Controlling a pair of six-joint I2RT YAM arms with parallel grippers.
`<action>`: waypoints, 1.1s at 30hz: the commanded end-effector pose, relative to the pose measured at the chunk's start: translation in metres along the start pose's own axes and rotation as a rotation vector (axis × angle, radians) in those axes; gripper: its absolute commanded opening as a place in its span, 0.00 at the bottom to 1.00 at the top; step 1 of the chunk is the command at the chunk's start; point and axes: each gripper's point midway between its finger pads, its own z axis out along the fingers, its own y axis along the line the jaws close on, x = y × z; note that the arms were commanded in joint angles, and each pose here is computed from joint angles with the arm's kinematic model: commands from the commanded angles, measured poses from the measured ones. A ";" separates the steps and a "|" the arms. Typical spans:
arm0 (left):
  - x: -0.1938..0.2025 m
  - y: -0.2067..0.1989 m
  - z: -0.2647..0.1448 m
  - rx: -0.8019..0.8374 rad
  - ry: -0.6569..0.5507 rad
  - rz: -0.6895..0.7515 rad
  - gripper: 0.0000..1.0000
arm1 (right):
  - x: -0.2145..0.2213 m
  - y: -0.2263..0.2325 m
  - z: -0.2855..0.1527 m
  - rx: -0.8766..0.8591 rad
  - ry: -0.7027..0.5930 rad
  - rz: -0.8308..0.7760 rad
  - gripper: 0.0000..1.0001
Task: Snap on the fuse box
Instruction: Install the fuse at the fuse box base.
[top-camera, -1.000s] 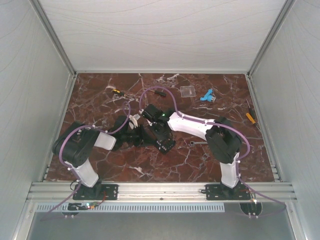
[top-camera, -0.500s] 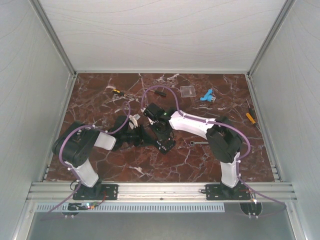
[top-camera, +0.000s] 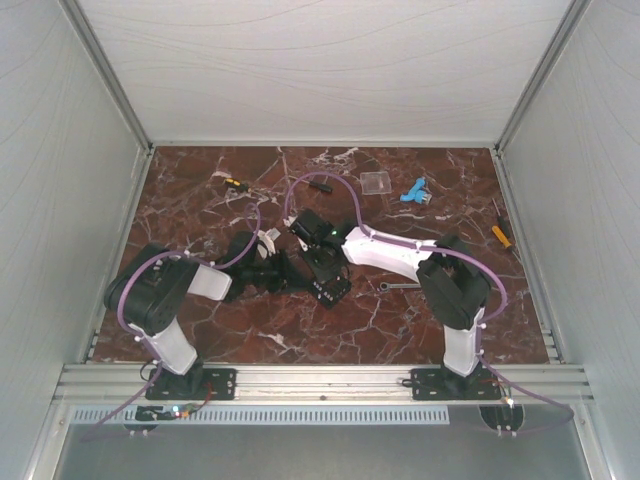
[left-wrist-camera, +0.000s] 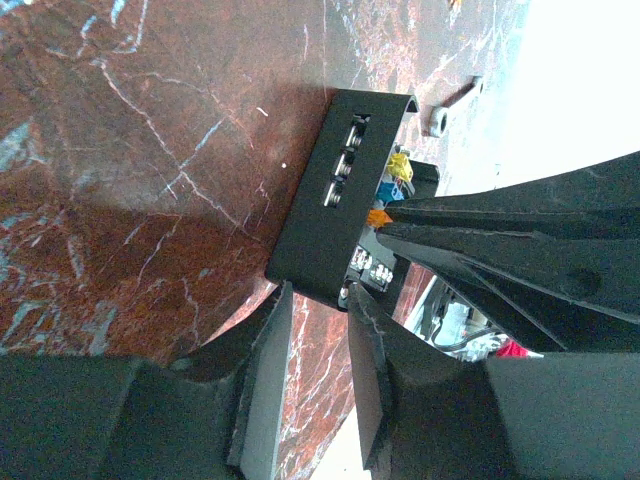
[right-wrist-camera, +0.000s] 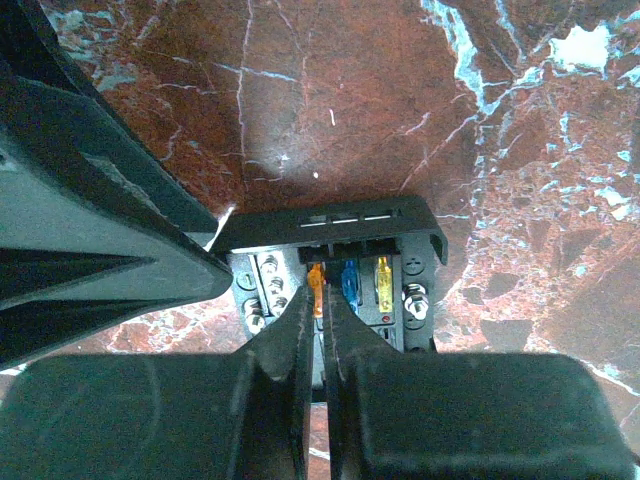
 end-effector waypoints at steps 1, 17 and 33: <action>-0.004 -0.008 -0.001 0.017 -0.014 0.022 0.29 | 0.118 -0.047 0.036 0.182 0.400 -0.043 0.00; -0.004 -0.009 0.002 0.032 0.001 0.024 0.29 | 0.081 -0.025 0.020 0.085 0.303 -0.051 0.00; -0.006 -0.014 -0.003 0.030 -0.017 0.037 0.30 | -0.048 0.022 -0.059 -0.115 -0.205 -0.002 0.19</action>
